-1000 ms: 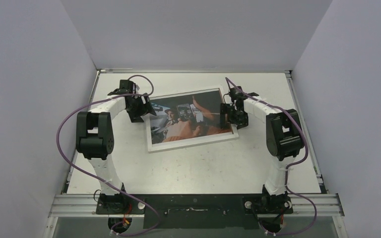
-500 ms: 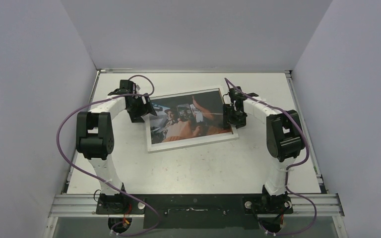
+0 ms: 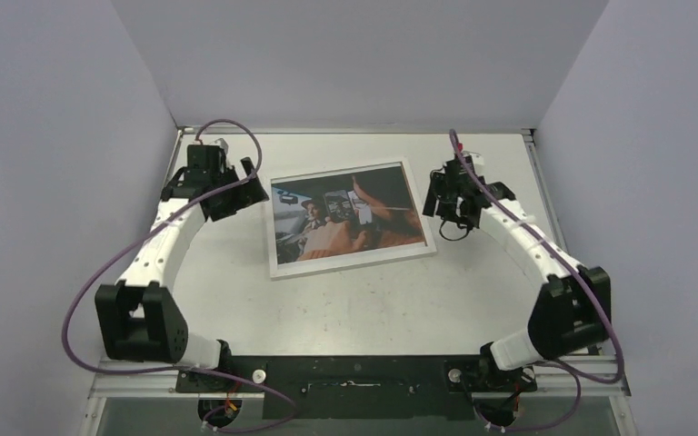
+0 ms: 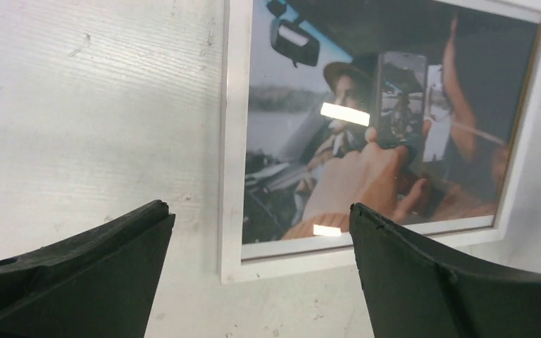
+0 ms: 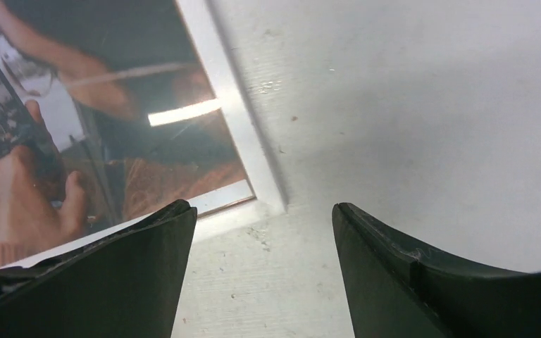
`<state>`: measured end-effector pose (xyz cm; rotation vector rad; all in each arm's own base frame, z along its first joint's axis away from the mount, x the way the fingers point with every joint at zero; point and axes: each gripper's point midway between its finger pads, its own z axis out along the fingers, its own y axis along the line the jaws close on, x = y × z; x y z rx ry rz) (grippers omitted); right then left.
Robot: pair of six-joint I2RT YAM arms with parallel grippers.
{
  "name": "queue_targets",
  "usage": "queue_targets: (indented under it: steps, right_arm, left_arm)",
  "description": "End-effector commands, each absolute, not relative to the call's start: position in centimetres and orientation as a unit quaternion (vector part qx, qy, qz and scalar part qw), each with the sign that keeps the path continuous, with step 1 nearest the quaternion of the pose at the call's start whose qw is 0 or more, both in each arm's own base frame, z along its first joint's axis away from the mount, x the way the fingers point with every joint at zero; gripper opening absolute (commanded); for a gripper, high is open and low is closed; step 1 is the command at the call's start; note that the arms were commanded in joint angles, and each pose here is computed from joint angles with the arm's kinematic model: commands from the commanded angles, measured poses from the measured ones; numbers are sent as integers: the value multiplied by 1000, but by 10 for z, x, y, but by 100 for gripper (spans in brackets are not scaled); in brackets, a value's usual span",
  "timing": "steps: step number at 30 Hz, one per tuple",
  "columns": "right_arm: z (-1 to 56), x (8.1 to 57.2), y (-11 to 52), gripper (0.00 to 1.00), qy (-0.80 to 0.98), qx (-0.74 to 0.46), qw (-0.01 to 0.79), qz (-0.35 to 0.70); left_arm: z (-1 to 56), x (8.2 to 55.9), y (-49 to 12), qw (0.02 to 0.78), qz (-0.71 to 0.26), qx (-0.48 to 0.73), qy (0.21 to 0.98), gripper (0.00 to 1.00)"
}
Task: Put the photo into the frame
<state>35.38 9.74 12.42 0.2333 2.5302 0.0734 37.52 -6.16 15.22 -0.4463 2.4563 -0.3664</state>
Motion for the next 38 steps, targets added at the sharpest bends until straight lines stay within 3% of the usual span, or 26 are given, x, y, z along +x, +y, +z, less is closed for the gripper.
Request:
queue_targets:
  steps: [1, 14, 21, 38]
  right_arm:
    - [164, 333, 53, 72, 909, 185, 373, -32]
    - [284, 234, -21, 75, 810, 251, 526, -72]
    - [319, 211, -35, 99, 779, 266, 564, -66]
    - [333, 196, -42, 100, 772, 280, 566, -69]
  left_arm:
    - [194, 333, -47, 354, -115, -181, 910, 97]
    - [248, 241, -13, 461, -71, -214, 858, 97]
    - [289, 219, 6, 528, -42, -218, 820, 97]
    - [311, 203, 11, 565, -34, -198, 800, 97]
